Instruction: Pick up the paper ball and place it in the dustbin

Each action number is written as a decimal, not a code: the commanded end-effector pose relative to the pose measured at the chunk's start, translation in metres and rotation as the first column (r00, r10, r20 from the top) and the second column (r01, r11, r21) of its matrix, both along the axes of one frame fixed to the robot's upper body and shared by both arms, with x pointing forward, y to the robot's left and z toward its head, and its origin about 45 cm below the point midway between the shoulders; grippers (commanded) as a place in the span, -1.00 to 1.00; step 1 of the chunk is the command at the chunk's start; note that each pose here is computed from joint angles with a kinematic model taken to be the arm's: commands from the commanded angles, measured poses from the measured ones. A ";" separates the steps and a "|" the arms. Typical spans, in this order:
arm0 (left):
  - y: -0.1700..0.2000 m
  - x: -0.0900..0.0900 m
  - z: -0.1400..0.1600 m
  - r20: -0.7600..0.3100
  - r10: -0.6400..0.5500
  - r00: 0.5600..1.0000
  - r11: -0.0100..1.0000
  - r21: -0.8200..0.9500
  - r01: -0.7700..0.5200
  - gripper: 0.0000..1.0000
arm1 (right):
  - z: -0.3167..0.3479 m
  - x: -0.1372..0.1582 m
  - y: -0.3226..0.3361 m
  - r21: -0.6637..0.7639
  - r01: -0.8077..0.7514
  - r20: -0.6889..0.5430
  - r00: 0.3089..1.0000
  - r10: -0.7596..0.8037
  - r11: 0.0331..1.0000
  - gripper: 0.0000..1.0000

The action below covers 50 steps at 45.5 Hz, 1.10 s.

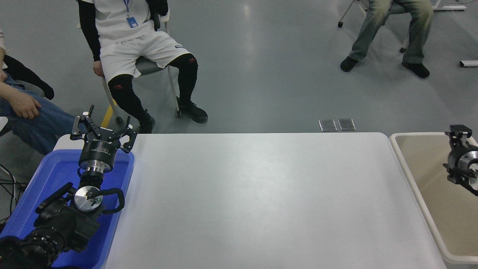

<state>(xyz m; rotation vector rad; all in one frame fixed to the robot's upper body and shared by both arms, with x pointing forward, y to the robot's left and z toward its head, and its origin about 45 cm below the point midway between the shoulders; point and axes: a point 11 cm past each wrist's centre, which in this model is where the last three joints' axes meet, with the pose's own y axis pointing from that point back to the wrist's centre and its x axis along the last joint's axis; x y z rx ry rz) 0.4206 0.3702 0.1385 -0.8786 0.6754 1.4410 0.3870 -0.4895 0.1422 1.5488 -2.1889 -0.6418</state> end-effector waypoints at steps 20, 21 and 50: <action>-0.001 0.000 0.000 0.000 -0.001 1.000 1.000 -0.001 0.001 0.98 | -0.021 0.004 0.112 0.336 -0.108 0.530 0.843 -0.093 0.936 1.00; -0.001 0.000 0.000 0.000 -0.001 1.000 1.000 -0.001 0.001 0.98 | -0.020 0.004 0.113 0.339 -0.118 0.546 0.833 -0.093 0.933 1.00; -0.001 0.000 0.000 0.001 -0.003 1.000 1.000 0.000 0.003 0.98 | -0.036 -0.003 0.169 0.411 -0.176 0.591 0.799 -0.114 0.894 1.00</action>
